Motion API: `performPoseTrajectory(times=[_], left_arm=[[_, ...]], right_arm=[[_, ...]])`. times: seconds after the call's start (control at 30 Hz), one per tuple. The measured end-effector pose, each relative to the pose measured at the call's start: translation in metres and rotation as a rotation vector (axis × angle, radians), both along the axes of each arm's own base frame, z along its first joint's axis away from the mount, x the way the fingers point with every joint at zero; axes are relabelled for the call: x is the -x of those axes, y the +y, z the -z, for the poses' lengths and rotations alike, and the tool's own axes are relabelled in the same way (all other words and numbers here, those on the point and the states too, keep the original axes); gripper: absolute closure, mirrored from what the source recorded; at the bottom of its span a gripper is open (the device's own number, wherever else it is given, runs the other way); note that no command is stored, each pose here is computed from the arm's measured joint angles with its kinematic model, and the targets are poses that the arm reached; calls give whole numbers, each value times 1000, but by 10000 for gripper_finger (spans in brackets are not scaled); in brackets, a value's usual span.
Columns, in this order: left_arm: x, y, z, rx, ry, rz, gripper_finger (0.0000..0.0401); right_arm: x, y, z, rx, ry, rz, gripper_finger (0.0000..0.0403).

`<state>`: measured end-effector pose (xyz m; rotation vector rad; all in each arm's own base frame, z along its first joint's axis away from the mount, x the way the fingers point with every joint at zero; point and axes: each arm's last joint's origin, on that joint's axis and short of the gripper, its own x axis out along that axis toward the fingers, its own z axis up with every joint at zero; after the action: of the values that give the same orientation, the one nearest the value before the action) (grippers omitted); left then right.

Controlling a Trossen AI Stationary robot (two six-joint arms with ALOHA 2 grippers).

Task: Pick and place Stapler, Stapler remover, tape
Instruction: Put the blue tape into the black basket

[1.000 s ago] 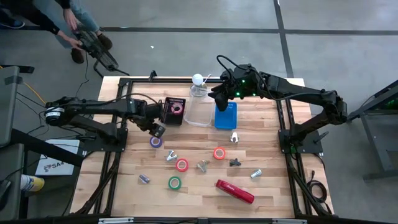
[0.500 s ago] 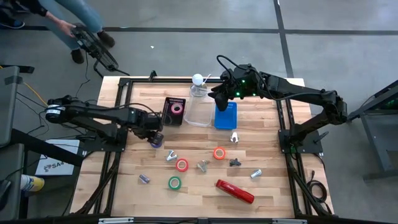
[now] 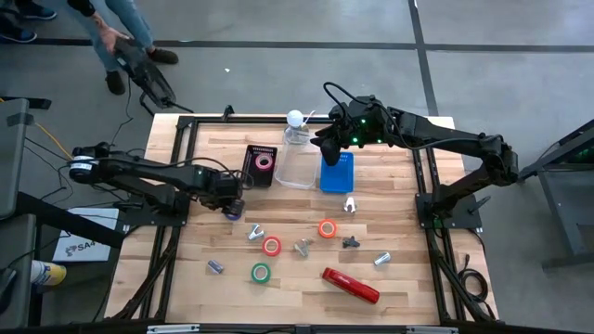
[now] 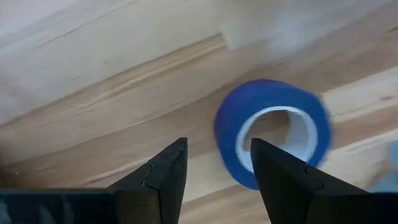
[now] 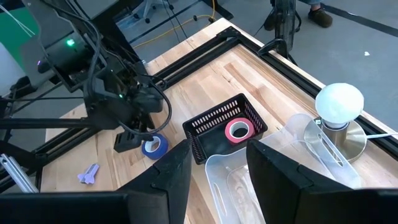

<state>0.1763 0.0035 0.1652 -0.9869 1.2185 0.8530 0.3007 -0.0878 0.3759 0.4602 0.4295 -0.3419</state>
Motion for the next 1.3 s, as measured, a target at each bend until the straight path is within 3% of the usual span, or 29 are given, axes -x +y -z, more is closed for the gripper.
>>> performPoseTrajectory(times=[0.47,0.63,0.87,1.1,1.3], left_arm=[[-13,-1,19,37,40,21,232],[-13,-1,20,42,54,22,269],[-12,-1,20,45,60,48,358],[-15,-2,17,62,15,107,363],[-26,-1,-8,6,-86,176,363]], right_arm=[[0,-1,0,11,6,23,258],[1,-1,1,9,10,23,256],[1,-1,1,9,11,23,257],[1,-1,1,9,11,23,257],[1,-1,1,13,12,21,258]])
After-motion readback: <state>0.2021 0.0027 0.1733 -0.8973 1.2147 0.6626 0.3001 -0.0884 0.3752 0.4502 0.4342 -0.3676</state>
